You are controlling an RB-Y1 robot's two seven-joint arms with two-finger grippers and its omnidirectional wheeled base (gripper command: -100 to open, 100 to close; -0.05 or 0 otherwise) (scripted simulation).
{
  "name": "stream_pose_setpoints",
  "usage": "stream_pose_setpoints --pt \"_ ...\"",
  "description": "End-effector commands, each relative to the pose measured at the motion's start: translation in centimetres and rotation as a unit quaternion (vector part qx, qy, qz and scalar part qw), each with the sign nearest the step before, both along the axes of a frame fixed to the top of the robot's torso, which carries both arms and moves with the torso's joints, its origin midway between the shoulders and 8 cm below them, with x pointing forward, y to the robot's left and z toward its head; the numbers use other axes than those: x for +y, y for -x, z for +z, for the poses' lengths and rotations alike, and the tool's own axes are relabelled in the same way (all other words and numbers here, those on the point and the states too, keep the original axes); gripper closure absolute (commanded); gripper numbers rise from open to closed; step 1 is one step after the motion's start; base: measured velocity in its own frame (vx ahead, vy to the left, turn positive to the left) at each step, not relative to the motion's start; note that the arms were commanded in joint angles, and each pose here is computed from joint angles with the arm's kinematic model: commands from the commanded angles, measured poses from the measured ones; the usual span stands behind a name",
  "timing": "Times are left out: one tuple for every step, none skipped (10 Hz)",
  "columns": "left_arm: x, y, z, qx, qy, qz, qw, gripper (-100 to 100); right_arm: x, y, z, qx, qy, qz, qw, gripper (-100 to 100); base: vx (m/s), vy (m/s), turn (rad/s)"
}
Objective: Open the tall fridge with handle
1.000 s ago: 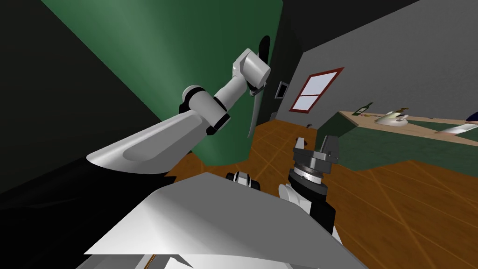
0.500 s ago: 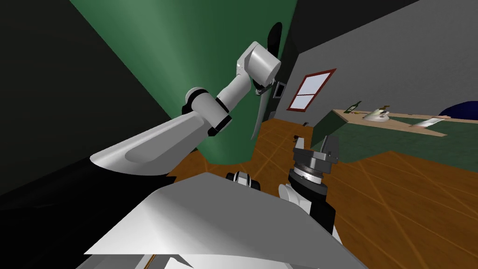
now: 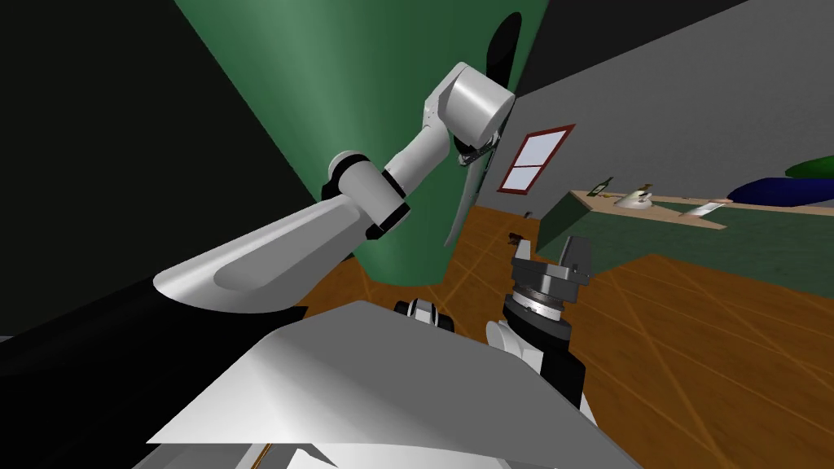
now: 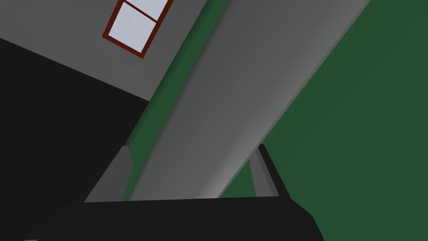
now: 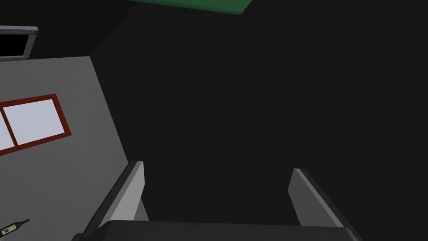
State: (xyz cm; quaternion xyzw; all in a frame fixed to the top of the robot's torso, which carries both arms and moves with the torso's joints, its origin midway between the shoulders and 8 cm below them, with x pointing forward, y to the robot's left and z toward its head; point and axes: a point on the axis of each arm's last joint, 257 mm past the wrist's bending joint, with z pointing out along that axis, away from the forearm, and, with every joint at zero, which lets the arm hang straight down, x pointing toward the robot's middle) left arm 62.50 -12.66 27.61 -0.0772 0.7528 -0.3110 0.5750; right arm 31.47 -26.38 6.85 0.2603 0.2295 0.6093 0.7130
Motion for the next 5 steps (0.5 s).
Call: stream_pose_setpoints --pt "-2.6 1.8 0.4 -0.001 0.003 -0.030 0.9996 100 0.0 0.0 0.0 0.000 0.000 0.000 1.0000 0 -0.197 0.090 -0.033" --pt "-2.2 1.5 -0.1 0.003 -0.001 -0.026 0.9997 100 0.0 0.0 0.0 0.000 0.000 0.000 1.0000 0 -0.074 0.034 -0.014" --pt "-3.7 2.4 -0.6 0.007 -0.002 -0.043 0.9991 100 0.0 0.0 0.0 0.000 0.000 0.000 1.0000 0 -0.117 0.063 -0.024" --pt "-4.9 3.4 -0.5 0.007 -0.001 -0.059 0.9982 100 0.0 0.0 0.0 0.000 0.000 0.000 1.0000 0 -0.208 0.177 -0.059" --pt "-4.9 3.4 -0.5 0.007 -0.001 -0.059 0.9982 100 0.0 0.0 0.0 0.000 0.000 0.000 1.0000 0 -0.160 0.171 -0.076"
